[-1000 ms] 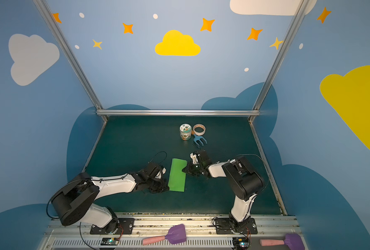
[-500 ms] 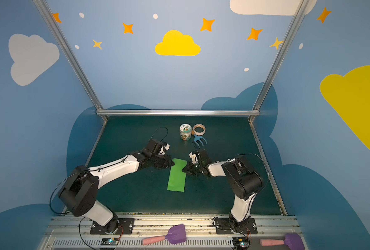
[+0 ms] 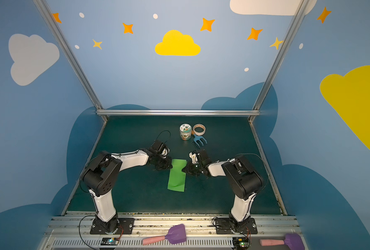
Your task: Fold a paper plane with a square sheet of paper (fold left side to right side)
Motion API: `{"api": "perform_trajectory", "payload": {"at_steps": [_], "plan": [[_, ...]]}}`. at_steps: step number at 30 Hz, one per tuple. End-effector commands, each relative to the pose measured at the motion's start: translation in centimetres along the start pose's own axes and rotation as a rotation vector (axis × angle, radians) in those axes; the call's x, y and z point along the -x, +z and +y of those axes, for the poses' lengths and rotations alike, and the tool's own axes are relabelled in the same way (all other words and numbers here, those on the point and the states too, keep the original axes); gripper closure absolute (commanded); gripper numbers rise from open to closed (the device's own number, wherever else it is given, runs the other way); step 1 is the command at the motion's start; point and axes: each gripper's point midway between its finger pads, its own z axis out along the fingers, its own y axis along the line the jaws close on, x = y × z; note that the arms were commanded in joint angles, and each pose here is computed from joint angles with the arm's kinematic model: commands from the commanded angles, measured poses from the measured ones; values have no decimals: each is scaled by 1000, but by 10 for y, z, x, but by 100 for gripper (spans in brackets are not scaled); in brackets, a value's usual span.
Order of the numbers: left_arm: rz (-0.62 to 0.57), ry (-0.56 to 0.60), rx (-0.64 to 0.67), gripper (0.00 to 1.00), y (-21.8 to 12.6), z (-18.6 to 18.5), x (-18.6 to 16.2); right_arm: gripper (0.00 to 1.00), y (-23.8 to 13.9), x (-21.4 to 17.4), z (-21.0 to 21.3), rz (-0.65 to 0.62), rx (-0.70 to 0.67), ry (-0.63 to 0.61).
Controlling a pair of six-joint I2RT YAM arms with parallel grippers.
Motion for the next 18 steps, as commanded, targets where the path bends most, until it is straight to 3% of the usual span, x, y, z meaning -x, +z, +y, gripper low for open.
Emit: {"api": "perform_trajectory", "payload": {"at_steps": [1, 8, 18], "plan": [[11, 6, 31, 96, 2, 10, -8, 100, 2, -70, -105, 172, -379, 151], [-66, 31, -20, 96, -39, -12, -2, 100, 3, -59, -95, 165, -365, 111], [-102, 32, -55, 82, -62, -22, 1, 100, 0, -50, -87, 178, -369, 45]]}}
